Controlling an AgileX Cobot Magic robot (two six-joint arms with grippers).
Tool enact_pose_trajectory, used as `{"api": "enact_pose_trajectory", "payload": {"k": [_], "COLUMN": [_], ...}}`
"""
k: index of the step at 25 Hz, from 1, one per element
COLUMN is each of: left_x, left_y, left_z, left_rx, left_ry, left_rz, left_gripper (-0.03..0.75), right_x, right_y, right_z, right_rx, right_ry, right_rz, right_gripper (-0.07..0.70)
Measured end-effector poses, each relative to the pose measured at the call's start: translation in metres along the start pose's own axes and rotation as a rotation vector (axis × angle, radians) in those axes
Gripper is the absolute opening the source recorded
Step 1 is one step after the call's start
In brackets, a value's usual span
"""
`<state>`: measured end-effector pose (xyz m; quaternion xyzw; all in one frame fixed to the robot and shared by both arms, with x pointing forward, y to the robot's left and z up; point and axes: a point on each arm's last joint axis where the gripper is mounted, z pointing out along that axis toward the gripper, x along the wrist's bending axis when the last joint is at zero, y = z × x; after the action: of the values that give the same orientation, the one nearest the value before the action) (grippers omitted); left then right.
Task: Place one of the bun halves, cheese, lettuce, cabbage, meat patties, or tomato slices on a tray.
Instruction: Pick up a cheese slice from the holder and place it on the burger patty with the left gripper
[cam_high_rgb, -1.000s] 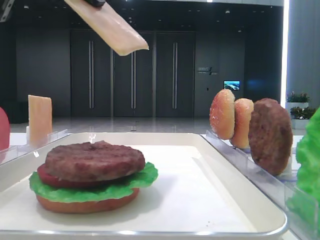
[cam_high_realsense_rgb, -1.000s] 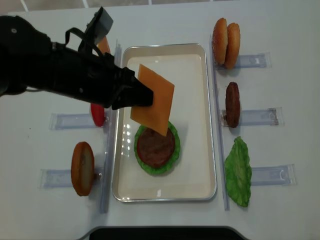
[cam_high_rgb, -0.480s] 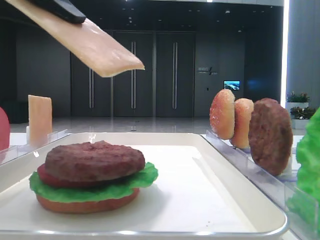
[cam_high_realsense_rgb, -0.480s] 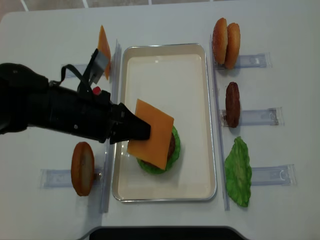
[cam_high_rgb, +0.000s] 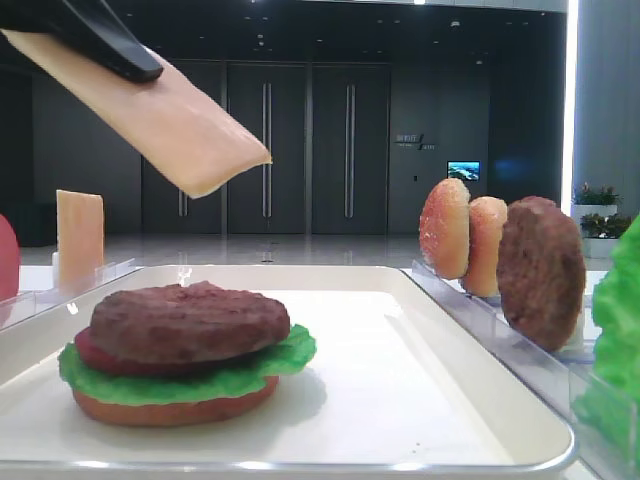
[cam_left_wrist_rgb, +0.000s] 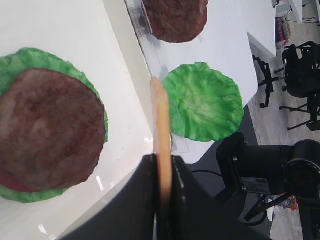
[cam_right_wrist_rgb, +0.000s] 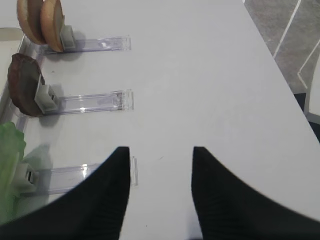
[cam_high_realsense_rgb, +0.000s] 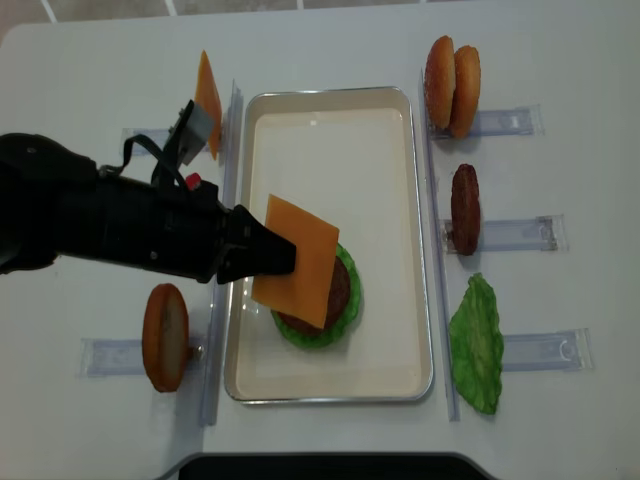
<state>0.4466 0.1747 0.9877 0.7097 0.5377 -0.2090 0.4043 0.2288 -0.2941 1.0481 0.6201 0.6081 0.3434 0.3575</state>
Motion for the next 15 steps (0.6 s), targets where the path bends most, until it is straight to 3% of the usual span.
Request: {"api": "enact_pose_trajectory", "payload": {"k": [6, 15], "left_x": [0.001, 0.012], "left_y": [0.001, -0.006], "left_z": [0.0, 0.007], "left_rx": [-0.006, -0.011], "left_ry": [0.007, 0.028], "left_rz": [0.007, -0.019], "left_gripper": [0.03, 0.03], "right_x": [0.0, 0.0], "right_y": [0.0, 0.0], "right_z": [0.0, 0.0], "right_rx": [0.0, 0.0], "right_ry": [0.0, 0.0], "right_rz": [0.0, 0.0], "right_gripper": [0.286, 0.286]}}
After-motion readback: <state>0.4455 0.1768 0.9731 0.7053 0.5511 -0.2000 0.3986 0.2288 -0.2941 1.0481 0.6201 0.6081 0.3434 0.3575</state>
